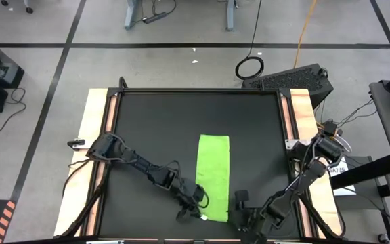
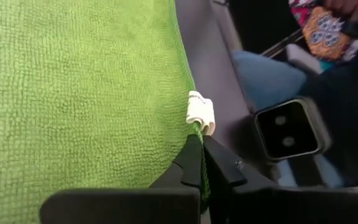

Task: Roll towel into tight, uniform cylinder
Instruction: Roll the green towel

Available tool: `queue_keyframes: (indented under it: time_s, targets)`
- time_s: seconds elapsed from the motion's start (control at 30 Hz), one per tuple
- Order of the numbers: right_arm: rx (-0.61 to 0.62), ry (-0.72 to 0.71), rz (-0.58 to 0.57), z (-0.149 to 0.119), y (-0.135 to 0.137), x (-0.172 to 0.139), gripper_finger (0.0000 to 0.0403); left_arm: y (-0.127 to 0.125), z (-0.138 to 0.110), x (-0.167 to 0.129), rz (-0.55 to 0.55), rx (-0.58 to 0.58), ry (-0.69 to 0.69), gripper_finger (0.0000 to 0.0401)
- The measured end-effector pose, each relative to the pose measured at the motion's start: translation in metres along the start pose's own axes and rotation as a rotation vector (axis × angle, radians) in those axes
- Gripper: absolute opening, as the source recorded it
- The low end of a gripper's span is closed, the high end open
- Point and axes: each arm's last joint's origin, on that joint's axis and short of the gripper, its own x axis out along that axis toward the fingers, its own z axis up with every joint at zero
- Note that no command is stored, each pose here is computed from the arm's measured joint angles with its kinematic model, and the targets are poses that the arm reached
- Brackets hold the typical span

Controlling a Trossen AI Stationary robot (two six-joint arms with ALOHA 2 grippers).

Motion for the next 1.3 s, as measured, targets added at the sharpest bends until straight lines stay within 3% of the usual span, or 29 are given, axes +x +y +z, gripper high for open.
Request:
queue_keyframes:
  time_s: [0.13, 0.23, 0.37, 0.57, 0.7, 1.07, 1.3]
  targets:
    - [-0.183, -0.021, -0.034, -0.009, 0.008, -0.005, 0.0201, 0.001, 0.005, -0.002, -0.045, -0.023, -0.019, 0.0002]
    - [-0.314, -0.019, -0.058, -0.021, 0.016, -0.002, 0.0221, 0.0, 0.012, -0.004, -0.099, -0.035, -0.065, 0.0002]
    - [-0.382, 0.007, -0.074, -0.037, 0.023, 0.011, 0.0206, 0.003, 0.017, -0.007, -0.113, -0.056, -0.089, 0.0002]
    - [-0.376, -0.07, -0.166, -0.049, 0.031, 0.012, 0.0161, 0.007, 0.019, -0.009, -0.103, -0.064, -0.095, 0.0002]
    - [-0.386, -0.083, -0.157, -0.048, 0.033, 0.012, 0.014, 0.009, 0.021, -0.01, -0.1, -0.085, -0.099, 0.0001]
    - [-0.395, -0.104, -0.112, -0.043, 0.036, 0.014, 0.0135, 0.012, 0.023, -0.011, -0.076, -0.105, -0.12, 0.0001]
    - [-0.383, -0.098, -0.098, -0.046, 0.036, 0.033, 0.0134, 0.011, 0.025, -0.012, -0.083, -0.112, -0.138, 0.0001]
